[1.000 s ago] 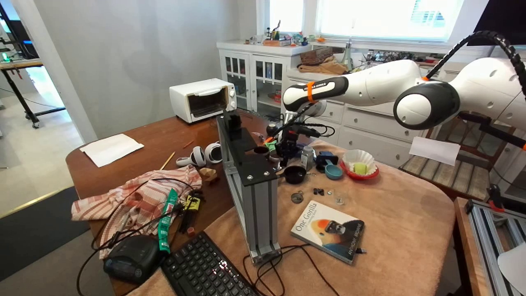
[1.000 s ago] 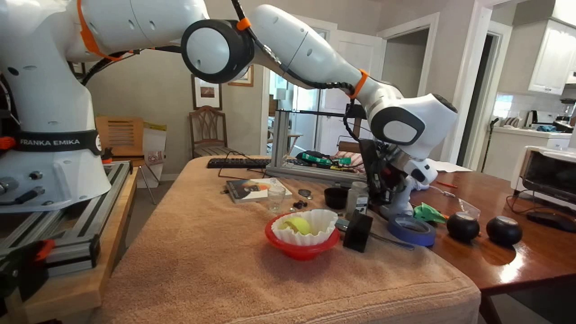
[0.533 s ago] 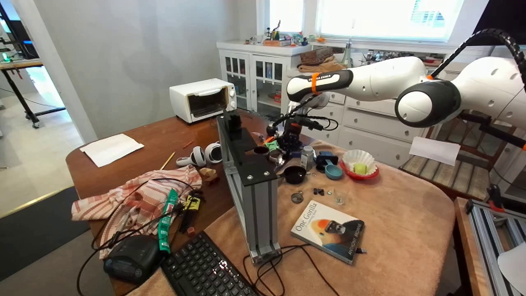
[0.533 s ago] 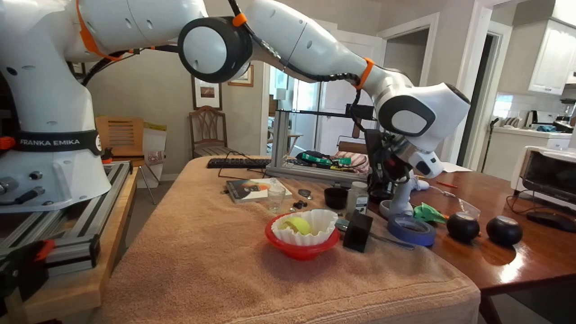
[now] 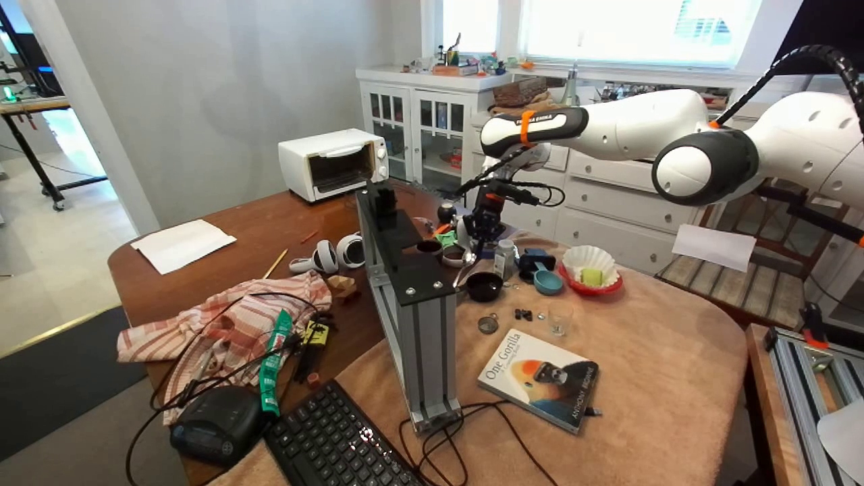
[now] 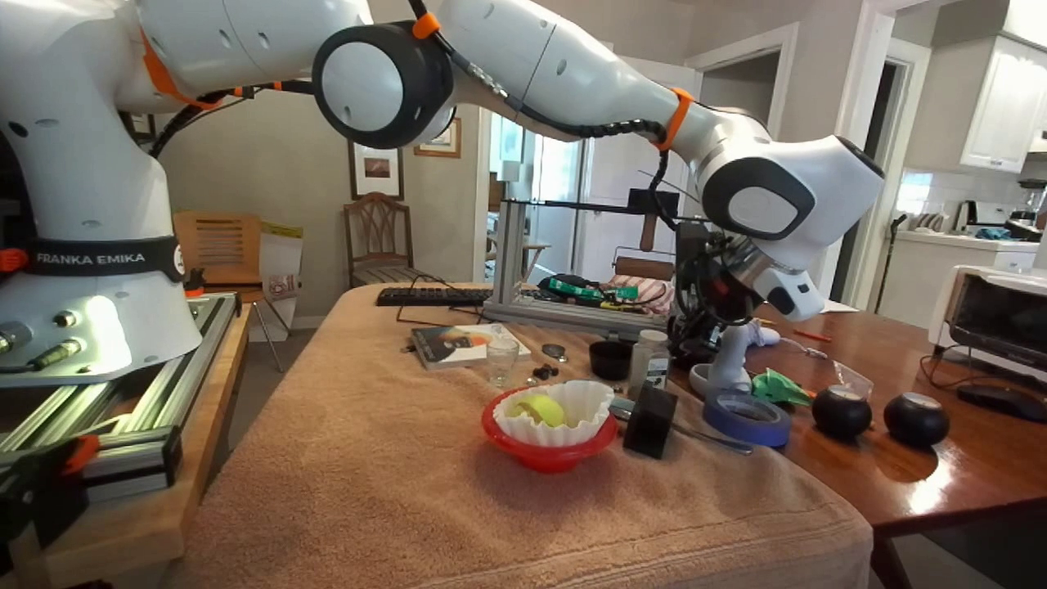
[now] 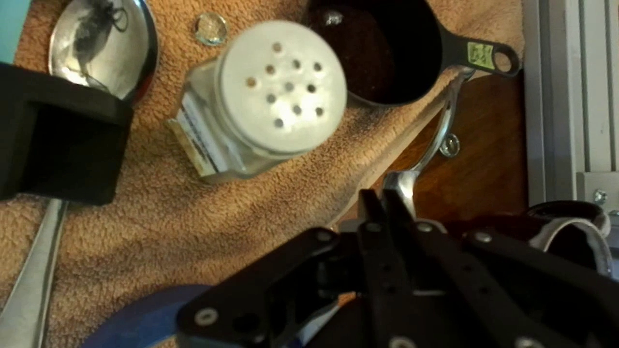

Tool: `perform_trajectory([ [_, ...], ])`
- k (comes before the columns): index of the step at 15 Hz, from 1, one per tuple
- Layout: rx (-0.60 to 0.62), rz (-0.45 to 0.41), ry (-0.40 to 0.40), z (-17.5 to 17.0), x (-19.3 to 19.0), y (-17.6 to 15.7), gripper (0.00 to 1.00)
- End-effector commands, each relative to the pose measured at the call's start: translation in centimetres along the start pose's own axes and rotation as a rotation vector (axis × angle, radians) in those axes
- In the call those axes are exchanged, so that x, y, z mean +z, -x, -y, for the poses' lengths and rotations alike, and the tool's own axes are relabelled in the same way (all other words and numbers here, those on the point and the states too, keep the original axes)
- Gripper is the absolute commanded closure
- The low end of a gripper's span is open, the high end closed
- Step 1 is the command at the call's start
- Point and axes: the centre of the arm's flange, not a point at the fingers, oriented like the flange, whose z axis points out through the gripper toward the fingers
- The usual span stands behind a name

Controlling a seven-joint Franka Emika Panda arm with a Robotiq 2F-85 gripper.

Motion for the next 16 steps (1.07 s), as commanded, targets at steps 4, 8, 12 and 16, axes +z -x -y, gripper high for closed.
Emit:
perform_trajectory([
  [4,0.063,0.018,-0.007,-0.2,0.4,-3.3,0.99],
  [8,0.04,0.017,0.017,0.1,1.5,-2.5,0.64],
  [12,0.007,0.014,0.044,0.4,2.6,-2.1,0.35],
  [16,-0.064,0.004,0.079,0.7,3.3,-2.2,0.18],
])
